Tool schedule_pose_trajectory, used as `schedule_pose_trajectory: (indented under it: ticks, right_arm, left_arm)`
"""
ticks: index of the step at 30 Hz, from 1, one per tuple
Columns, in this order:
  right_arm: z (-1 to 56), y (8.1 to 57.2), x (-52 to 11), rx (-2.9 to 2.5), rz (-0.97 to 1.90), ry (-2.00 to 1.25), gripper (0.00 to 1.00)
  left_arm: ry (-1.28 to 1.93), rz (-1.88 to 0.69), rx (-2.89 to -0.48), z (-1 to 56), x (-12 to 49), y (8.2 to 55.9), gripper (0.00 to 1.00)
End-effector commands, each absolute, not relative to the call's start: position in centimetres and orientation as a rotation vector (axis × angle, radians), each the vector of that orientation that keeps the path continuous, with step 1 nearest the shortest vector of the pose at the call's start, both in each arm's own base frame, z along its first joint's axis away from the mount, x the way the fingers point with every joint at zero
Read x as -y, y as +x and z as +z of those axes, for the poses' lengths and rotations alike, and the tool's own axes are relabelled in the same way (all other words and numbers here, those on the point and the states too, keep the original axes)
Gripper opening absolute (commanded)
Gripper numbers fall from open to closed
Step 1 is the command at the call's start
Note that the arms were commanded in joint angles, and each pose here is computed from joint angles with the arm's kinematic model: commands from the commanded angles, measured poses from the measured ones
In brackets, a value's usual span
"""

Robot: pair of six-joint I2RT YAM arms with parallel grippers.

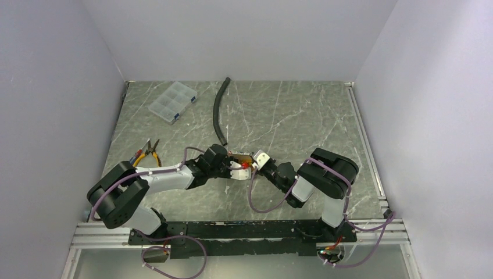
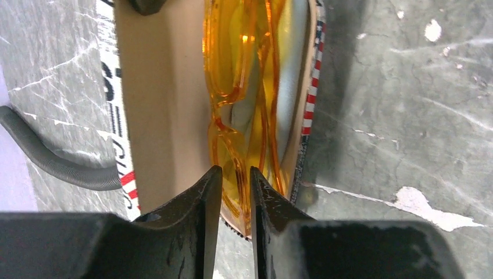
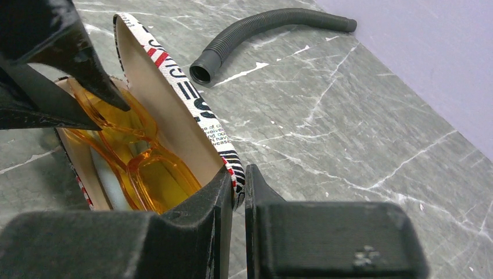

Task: Organize the sunglasses

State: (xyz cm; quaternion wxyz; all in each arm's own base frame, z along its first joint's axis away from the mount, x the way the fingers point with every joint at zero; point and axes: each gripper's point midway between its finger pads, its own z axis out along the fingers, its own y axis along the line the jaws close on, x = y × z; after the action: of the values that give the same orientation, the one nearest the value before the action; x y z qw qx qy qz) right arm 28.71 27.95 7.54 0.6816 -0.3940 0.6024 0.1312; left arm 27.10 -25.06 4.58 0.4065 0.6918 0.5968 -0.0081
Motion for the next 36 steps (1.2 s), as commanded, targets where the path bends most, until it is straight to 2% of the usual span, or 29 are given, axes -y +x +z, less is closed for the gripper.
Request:
schedule_pose_trajectory:
  ticks: [1, 10, 14, 20, 27, 36]
  right_arm:
    - [12.5, 29.1, -28.1, -1.195, 0.302, -0.771, 0.0]
    - [12.3, 29.2, -28.1, -1.199, 0.295, -0.769, 0.0]
    - [12.2, 29.3, -28.0, -1.204, 0.291, -0.767, 0.0]
    - [12.2, 29.3, -28.1, -1.205, 0.294, -0.765, 0.0]
    - [12.4, 29.3, -27.8, -1.202, 0.283, -0.762, 0.0]
    - [12.3, 29.3, -28.1, -1.2, 0.293, -0.768, 0.0]
  left_arm:
    - [1.732, 0.013, -1.406, 5.6, 25.5, 26.9, 0.27]
    - [1.804, 0.054, -1.347, 3.4, 25.3, 25.5, 0.17]
    - [1.737, 0.149, -1.336, 4.1, 25.2, 26.8, 0.03]
    - [1.583, 0.349, -1.27, 6.5, 25.1, 30.3, 0.03]
    - [1.448, 0.529, -1.189, 8.6, 23.5, 31.8, 0.03]
    - [1.511, 0.49, -1.172, 7.3, 23.7, 30.9, 0.03]
